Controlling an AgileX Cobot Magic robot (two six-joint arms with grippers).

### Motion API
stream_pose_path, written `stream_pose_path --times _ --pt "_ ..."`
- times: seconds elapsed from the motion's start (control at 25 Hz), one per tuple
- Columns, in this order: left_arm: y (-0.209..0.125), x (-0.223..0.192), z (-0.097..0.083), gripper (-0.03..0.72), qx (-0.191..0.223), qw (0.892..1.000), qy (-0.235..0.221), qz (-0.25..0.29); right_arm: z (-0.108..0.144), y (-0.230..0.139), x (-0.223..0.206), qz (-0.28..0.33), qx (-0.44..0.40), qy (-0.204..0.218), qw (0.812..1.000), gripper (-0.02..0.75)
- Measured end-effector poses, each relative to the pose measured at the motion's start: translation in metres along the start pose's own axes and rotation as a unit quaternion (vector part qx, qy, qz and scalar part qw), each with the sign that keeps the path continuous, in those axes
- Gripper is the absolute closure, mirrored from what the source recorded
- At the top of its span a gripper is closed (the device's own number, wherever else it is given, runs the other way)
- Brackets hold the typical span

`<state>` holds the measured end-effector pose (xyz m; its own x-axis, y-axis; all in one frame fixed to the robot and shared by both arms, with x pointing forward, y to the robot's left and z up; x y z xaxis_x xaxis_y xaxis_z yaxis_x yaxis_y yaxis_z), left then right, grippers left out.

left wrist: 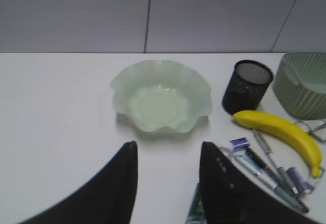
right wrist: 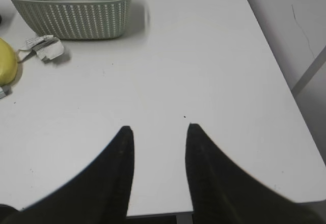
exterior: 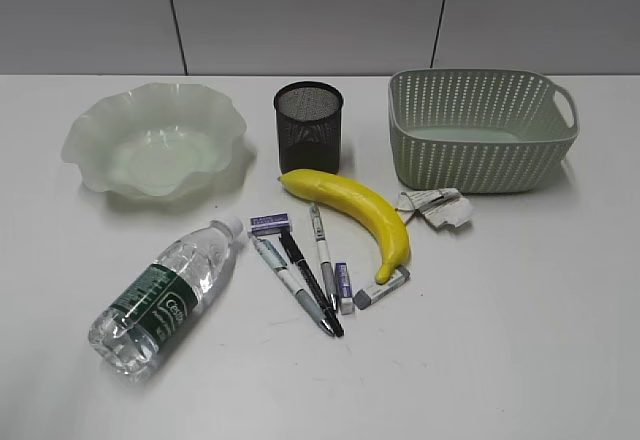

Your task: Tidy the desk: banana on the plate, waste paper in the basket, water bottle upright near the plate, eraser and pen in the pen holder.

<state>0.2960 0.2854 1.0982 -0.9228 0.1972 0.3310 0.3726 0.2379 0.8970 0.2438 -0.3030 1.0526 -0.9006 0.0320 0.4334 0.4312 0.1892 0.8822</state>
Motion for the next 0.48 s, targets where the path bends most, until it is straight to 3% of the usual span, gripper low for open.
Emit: stream_pose_path --times 0.08,0.24,0.4,0.48 --pt "0.012 -0.021 -0.007 0.383 0.019 0.999 -0.029 0.008 0.0 0.0 0.0 0.001 0.0 0.0 1.0 0.451" --pt "0.032 -0.081 -0.025 0.383 0.052 0.992 -0.073 0.089 0.0 0.0 0.0 0.001 0.0 0.0 1.0 0.451" --pt "0.039 -0.154 -0.054 0.383 0.04 0.972 -0.115 0.199 0.0 0.0 0.0 0.001 0.0 0.0 1.0 0.451" --pt "0.037 -0.187 -0.078 0.383 0.024 0.959 -0.14 0.247 0.0 0.0 0.0 0.001 0.0 0.0 1.0 0.451"
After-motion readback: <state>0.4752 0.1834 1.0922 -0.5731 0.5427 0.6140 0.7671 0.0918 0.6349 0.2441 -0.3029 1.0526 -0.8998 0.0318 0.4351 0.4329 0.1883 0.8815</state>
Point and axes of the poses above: a point on each arm's last joint axis where the gripper is mounted, x pointing back along that axis away from the gripper, z along the wrist's bending axis when the last joint is at zero, y = z × x, the point moved 1 cm from there along -x, pointing out along that axis toward the gripper, and after that the axes turned 10 degrees about x, right-handed, at the moved point
